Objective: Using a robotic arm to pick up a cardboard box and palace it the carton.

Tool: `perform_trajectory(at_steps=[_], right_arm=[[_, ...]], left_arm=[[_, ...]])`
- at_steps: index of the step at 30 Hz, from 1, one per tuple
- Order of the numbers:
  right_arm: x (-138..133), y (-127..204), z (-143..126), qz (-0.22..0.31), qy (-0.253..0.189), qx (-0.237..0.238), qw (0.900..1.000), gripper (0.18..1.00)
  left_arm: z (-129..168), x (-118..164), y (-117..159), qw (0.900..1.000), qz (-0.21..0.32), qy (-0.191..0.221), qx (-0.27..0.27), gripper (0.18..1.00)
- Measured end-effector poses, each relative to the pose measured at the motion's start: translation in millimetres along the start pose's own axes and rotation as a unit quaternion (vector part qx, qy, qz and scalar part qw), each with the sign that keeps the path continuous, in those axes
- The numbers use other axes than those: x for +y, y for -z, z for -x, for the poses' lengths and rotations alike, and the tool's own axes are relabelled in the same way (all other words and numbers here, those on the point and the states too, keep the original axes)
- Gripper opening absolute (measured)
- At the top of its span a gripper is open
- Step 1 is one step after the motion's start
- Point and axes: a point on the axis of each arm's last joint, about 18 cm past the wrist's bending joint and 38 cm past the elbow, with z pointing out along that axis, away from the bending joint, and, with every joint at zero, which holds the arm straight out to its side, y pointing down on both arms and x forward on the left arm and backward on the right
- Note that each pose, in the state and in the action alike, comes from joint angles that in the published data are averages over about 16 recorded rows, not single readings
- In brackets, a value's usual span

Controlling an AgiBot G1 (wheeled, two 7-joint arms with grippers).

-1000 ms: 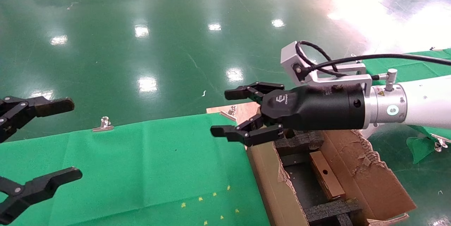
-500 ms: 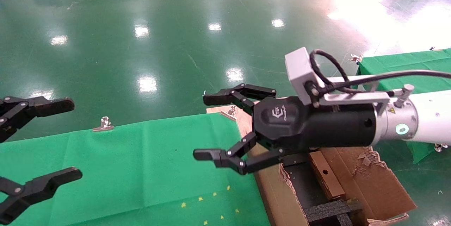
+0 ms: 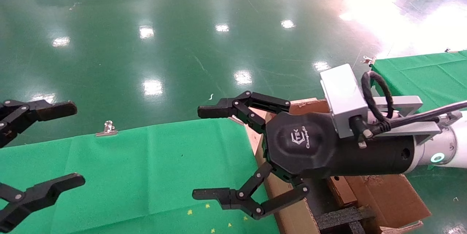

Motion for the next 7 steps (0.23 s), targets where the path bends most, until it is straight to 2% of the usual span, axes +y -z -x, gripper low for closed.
perform_trajectory(at_steps=[7], right_arm=[[-1.3, 0.1, 3.4, -0.005, 0.006, -0.003, 1.0, 1.001]], left_arm=[[0.0, 0.0, 0.0, 1.0, 0.0, 0.0, 0.0, 1.001]])
